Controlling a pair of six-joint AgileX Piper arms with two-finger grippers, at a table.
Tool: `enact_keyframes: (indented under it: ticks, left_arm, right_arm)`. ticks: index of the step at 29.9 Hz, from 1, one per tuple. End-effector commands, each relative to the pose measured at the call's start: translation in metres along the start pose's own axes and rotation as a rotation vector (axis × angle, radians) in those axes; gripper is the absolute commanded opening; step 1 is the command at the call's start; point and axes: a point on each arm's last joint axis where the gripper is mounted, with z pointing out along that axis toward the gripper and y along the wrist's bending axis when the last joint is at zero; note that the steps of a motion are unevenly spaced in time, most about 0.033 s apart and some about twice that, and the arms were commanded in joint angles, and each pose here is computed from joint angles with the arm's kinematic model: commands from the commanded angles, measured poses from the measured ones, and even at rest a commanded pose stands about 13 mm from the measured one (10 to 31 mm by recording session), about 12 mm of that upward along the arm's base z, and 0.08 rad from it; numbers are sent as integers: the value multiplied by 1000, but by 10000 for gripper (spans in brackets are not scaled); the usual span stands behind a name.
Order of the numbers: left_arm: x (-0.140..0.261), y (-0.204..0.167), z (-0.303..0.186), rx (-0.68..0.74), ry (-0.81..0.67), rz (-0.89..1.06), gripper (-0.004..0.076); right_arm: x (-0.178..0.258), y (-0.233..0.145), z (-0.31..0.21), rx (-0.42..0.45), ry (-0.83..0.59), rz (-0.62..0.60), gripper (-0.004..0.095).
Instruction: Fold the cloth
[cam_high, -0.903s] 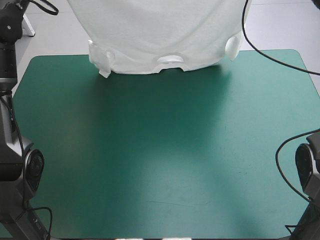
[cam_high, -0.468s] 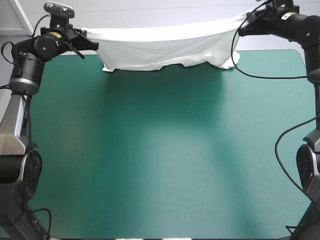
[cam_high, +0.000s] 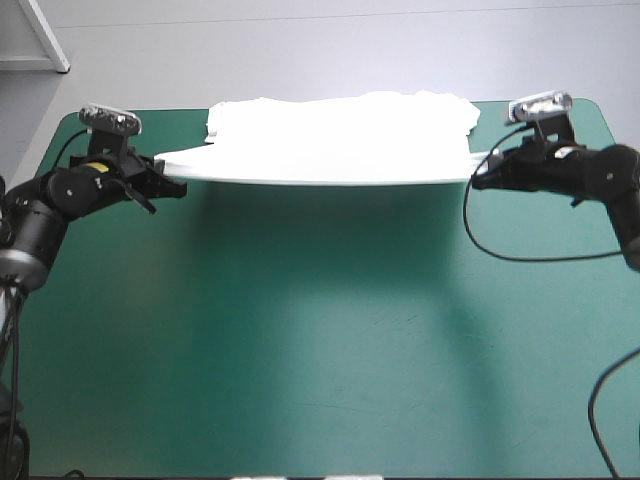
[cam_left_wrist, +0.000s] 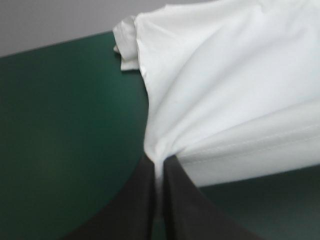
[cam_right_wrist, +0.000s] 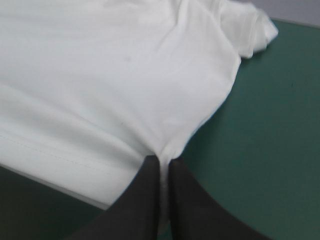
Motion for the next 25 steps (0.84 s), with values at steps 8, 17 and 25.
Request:
enact_keyframes:
  ticks: [8,17,25]
  left_arm:
    - [57,-35,-83,55,12,-31,21]
    - [122,-51,-104,79,320,-61,21]
    - [162,-64,-110,127,471,-129,19]
  right_arm:
    - [83,40,-91,107,-42,25,5]
    - [143,56,-112,118,121,63,-4]
    - [186,61,-97,72,300,166,-4]
